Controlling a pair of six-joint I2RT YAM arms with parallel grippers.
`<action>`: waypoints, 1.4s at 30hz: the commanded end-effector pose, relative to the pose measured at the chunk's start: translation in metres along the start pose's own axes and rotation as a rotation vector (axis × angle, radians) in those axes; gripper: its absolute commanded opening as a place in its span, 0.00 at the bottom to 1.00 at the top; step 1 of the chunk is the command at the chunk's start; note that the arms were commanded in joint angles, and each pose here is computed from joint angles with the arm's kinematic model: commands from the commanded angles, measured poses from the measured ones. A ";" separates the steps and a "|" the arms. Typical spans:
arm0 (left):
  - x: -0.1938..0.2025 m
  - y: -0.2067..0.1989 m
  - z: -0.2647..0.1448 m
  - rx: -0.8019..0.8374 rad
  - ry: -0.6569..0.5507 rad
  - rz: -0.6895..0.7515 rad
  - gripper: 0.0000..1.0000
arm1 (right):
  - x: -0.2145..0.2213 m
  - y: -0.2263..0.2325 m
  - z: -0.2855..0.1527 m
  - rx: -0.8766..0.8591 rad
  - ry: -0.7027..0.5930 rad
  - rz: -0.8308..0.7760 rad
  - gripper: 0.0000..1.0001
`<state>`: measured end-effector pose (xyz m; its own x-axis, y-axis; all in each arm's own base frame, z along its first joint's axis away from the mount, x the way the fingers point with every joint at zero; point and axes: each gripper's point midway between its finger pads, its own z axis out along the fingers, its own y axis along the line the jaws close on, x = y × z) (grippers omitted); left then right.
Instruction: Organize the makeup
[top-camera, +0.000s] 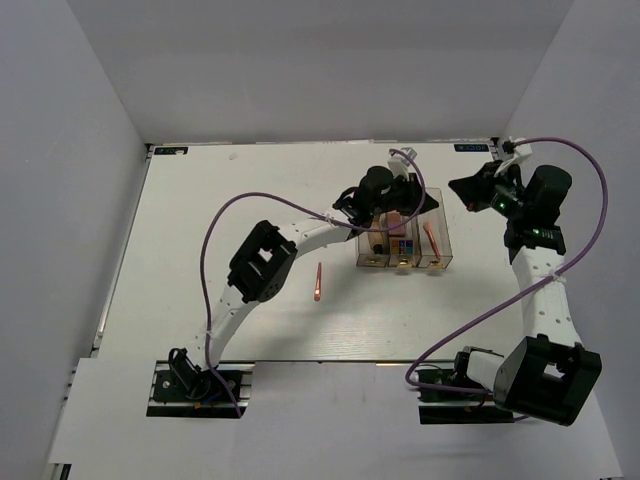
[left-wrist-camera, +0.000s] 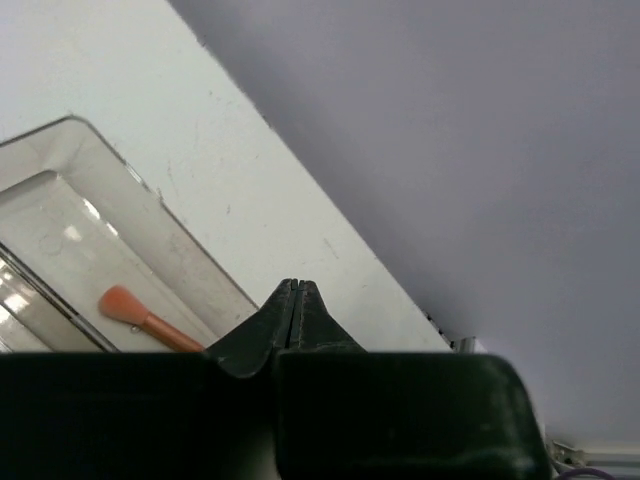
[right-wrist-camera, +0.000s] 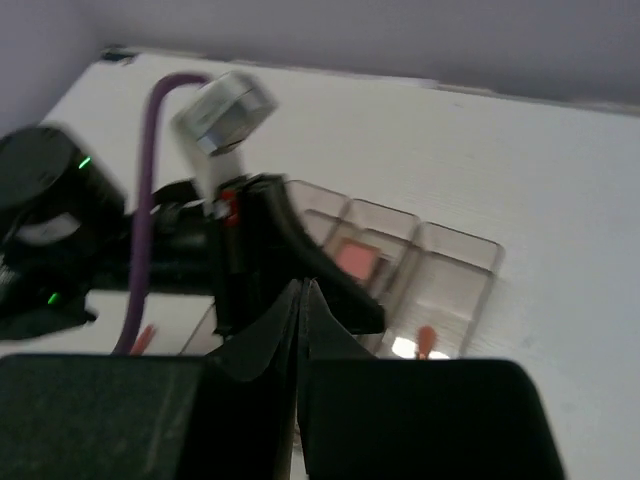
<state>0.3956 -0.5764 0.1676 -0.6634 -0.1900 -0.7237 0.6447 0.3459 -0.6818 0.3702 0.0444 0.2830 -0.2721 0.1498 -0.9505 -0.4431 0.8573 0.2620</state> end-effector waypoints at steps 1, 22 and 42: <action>-0.097 -0.100 -0.036 0.123 -0.145 0.124 0.07 | -0.004 0.076 -0.018 -0.489 -0.021 -0.172 0.00; -0.048 -0.011 -0.370 -0.851 -0.200 -0.067 0.71 | 0.087 0.205 -0.053 -1.355 0.054 -0.540 0.16; -0.013 -0.017 -0.496 -0.972 -0.415 -0.330 0.95 | 0.083 0.274 -0.002 -1.513 0.300 -0.378 0.20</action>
<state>0.2013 -0.1251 0.2499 -0.4536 -0.6325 -0.6279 -0.1934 0.7576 -0.6235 0.2450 0.3070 0.2504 -0.6133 -0.2766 -0.7399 -0.6725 -0.3084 0.6728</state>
